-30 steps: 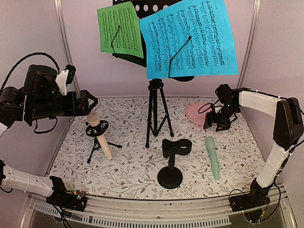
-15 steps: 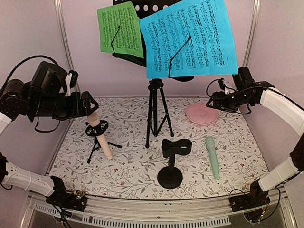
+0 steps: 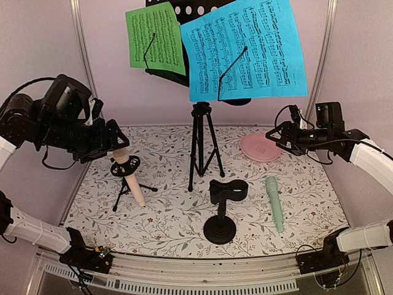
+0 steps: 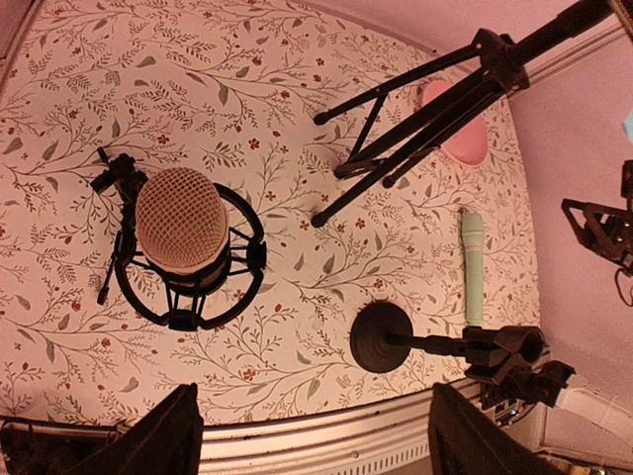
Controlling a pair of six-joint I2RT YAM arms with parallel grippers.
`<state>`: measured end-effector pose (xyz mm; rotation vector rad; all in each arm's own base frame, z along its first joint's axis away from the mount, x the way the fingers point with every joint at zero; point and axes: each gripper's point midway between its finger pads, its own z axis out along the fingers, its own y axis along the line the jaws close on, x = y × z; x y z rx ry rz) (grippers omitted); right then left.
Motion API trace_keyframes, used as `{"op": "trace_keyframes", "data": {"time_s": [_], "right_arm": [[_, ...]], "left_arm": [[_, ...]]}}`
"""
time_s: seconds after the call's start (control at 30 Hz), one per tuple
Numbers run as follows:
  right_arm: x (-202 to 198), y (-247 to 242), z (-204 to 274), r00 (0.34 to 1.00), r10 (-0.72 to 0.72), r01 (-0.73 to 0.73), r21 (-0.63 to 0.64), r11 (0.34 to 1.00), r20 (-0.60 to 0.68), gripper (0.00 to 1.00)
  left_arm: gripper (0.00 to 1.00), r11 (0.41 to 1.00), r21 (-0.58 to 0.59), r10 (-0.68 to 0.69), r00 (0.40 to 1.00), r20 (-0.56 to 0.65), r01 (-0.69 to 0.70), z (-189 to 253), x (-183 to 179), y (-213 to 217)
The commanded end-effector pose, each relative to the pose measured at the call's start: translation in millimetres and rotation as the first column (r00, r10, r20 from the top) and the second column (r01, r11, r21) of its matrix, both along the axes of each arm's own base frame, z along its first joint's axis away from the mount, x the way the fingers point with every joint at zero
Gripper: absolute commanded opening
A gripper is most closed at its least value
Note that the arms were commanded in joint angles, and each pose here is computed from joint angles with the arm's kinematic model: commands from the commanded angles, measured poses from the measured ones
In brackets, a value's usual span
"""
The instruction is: Pack up the instrument practice props
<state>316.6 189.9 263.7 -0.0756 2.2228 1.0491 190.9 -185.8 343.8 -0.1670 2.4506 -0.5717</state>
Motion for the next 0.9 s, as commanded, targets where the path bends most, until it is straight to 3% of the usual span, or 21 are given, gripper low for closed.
{"op": "trace_keyframes", "data": {"time_s": [0.0, 0.2, 0.37, 0.5, 0.87], "right_arm": [[-15, 3, 68, 0.989, -0.002, -0.021, 0.148, 0.989, 0.151, 0.80], [-43, 7, 92, 0.979, 0.036, -0.074, 0.181, 0.981, 0.203, 0.81], [-70, 28, 105, 0.980, 0.048, -0.105, 0.299, 0.949, 0.191, 0.82], [-91, 64, 114, 0.989, 0.051, -0.100, 0.385, 0.917, 0.137, 0.83], [-145, 186, 113, 0.980, 0.192, -0.192, 0.410, 0.892, 0.041, 0.83]], "left_arm": [[0.80, 0.999, -0.001, 0.039, 0.999, 0.004, -0.039, 2, -5, 17], [0.84, 1.000, 0.026, -0.003, 0.995, 0.102, 0.000, 19, -2, 26], [0.91, 0.996, 0.080, -0.061, 0.983, 0.171, 0.048, 37, -2, 35], [0.94, 0.995, 0.090, -0.062, 0.980, 0.190, 0.045, 37, -6, 49], [0.94, 0.981, 0.150, -0.148, 0.972, 0.184, 0.121, 26, -8, 49]]}}
